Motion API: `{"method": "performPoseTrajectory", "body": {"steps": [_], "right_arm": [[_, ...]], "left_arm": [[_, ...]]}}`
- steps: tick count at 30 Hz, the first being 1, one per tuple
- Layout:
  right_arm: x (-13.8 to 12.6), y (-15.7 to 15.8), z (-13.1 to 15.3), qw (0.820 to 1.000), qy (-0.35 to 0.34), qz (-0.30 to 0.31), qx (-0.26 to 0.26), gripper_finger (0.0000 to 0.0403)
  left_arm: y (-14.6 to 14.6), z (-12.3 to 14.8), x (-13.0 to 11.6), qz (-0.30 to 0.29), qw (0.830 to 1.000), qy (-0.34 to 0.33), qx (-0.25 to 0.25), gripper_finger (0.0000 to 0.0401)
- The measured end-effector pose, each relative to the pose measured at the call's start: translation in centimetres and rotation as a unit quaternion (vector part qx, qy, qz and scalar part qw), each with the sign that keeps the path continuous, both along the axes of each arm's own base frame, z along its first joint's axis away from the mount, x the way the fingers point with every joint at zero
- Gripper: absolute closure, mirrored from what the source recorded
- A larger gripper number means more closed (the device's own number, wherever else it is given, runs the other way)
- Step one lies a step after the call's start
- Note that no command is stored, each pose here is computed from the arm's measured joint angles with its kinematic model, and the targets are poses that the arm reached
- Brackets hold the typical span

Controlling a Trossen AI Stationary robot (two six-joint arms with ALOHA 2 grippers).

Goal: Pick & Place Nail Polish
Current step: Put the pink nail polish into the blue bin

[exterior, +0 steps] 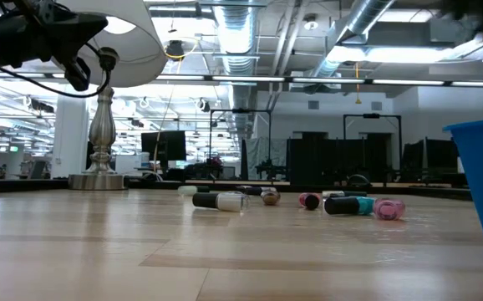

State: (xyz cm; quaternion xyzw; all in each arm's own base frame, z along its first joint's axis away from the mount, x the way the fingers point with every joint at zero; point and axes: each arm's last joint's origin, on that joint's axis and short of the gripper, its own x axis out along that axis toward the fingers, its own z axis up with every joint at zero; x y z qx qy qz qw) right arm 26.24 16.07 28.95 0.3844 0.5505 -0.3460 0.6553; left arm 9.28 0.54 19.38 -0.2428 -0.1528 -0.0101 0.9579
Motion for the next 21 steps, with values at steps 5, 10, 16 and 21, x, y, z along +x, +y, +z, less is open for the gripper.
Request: {"method": "performPoseTrajectory", "body": {"steps": [5, 10, 16, 21], "right_arm": [[1.6, -3.1, -0.4, 0.999, 0.020, -0.026, -0.020, 0.0162], [4.2, -3.7, -3.5, 0.997, 0.049, -0.047, -0.026, 0.0153], [7.0, -3.8, -6.8, 0.993, 0.041, -0.110, -0.014, 0.0153], [8.8, -3.7, -9.4, 0.986, 0.041, -0.161, 0.016, 0.0153]], "left_arm": [[0.0, 0.0, 0.0, 0.001, 1.000, 0.000, 0.000, 0.0400], [0.0, 0.0, 0.0, 0.001, 1.000, -0.001, 0.000, 0.0400], [0.0, 0.0, 0.0, 0.001, 1.000, -0.003, 0.000, 0.0400], [0.0, 0.1, 0.0, 0.001, 1.000, -0.004, 0.000, 0.0400]]}}
